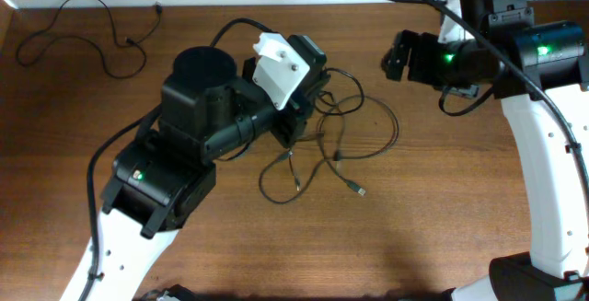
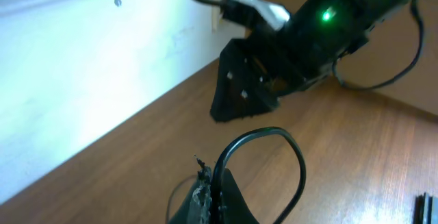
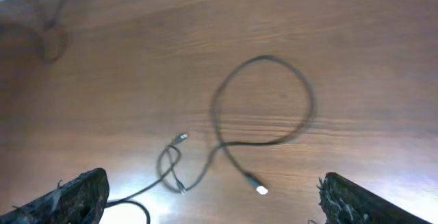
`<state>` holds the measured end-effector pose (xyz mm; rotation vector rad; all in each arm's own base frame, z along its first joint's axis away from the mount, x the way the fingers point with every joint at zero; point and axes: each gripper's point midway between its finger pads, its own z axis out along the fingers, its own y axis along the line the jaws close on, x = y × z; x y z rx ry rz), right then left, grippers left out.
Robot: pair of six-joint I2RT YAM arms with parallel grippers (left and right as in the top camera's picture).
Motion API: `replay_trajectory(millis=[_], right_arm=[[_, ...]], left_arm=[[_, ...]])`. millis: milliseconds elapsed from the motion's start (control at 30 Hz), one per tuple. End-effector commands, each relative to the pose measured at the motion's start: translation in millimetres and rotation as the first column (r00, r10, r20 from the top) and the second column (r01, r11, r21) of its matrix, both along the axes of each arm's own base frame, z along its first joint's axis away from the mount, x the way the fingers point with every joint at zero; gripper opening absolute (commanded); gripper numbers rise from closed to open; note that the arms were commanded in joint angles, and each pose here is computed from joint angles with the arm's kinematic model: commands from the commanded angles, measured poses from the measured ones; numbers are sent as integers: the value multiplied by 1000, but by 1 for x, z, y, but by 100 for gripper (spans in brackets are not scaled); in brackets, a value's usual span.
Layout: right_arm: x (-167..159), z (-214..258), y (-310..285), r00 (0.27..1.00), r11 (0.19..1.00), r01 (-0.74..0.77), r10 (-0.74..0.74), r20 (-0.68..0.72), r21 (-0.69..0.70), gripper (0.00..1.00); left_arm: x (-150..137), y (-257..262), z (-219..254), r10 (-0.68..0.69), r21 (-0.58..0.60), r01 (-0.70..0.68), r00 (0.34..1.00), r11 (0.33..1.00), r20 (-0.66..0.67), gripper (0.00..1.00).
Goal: Untangle cables
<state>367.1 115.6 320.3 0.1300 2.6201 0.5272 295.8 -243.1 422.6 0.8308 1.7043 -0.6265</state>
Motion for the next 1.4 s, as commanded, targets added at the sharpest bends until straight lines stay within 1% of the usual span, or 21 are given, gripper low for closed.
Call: replay_trajectory(millis=[0, 67, 133, 200, 367, 500, 633, 700, 733, 767, 833, 867, 900, 933, 1000, 1067, 1100, 1167, 1233, 1300, 1367], right_arm=[[-12, 8, 33, 975, 967, -222, 220, 30, 125, 99], [-18, 11, 41, 952, 942, -306, 300, 58, 141, 99], [-23, 12, 44, 935, 924, -354, 347, 71, 143, 99], [-24, 13, 46, 927, 915, -376, 368, 78, 145, 98], [-30, 19, 56, 911, 887, -413, 402, 95, 205, 99], [-30, 22, 58, 906, 880, -422, 408, 108, 216, 99], [-22, 26, 60, 902, 879, -430, 407, 147, 206, 98], [-13, 22, 52, 914, 905, -399, 378, 149, 150, 98], [-9, 17, 44, 928, 925, -362, 347, 134, 112, 99], [-6, 12, 36, 949, 948, -305, 296, 105, 85, 98], [-8, 10, 33, 957, 955, -286, 279, 83, 81, 99], [-9, 9, 32, 957, 955, -285, 279, 76, 82, 99], [-11, 8, 32, 958, 955, -284, 279, 69, 82, 99], [-11, 7, 32, 958, 955, -284, 280, 65, 82, 99], [-12, 7, 32, 958, 955, -284, 280, 64, 83, 99], [-12, 8, 33, 957, 953, -289, 284, 68, 89, 98], [-11, 9, 34, 955, 951, -293, 287, 72, 94, 99], [-13, 14, 41, 943, 936, -330, 319, 96, 122, 98], [-17, 23, 54, 905, 893, -419, 397, 150, 164, 98], [-25, 35, 69, 853, 829, -516, 474, 220, 215, 98], [-24, 41, 73, 837, 812, -538, 484, 253, 227, 98]], left_arm=[[-1, -2, 21, 1, -78, 1, 1000, 997, 24, 0], [1, -3, 31, 3, -98, 3, 998, 995, 61, 0], [8, 2, 39, 56, -133, -47, 996, 990, 67, 0], [12, 5, 44, 92, -168, -82, 994, 982, 53, 0], [13, 4, 57, 96, -225, -79, 993, 971, 66, 0], [0, -7, 70, 7, -290, 11, 998, 957, 60, 0], [-18, -19, 85, -120, -383, 121, 992, 916, 27, 0], [-25, -22, 88, -159, -387, 162, 986, 908, 39, 1], [-21, -20, 87, -138, -386, 140, 990, 912, 32, 0], [-10, -14, 81, -63, -378, 60, 998, 924, 5, 0], [11, 1, 68, 83, -347, -90, 996, 934, -34, 0], [27, 18, 57, 215, -316, -225, 974, 922, -66, 0], [43, 39, 43, 367, -268, -379, 925, 886, -94, 0], [50, 52, 34, 450, -234, -461, 887, 856, -104, 0], [59, 70, 20, 553, -178, -565, 825, 806, -114, 0], [63, 77, 10, 595, -138, -607, 795, 783, -120, 0], [64, 76, 6, 595, -128, -608, 793, 783, -129, 0], [67, 72, -2, 587, -153, -619, 782, 771, -207, 0], [68, 62, -8, 553, -172, -603, 790, 779, -267, 0], [68, 52, -14, 510, -186, -581, 798, 793, -320, 0], [68, 44, -19, 474, -212, -579, 788, 787, -394, 0]])
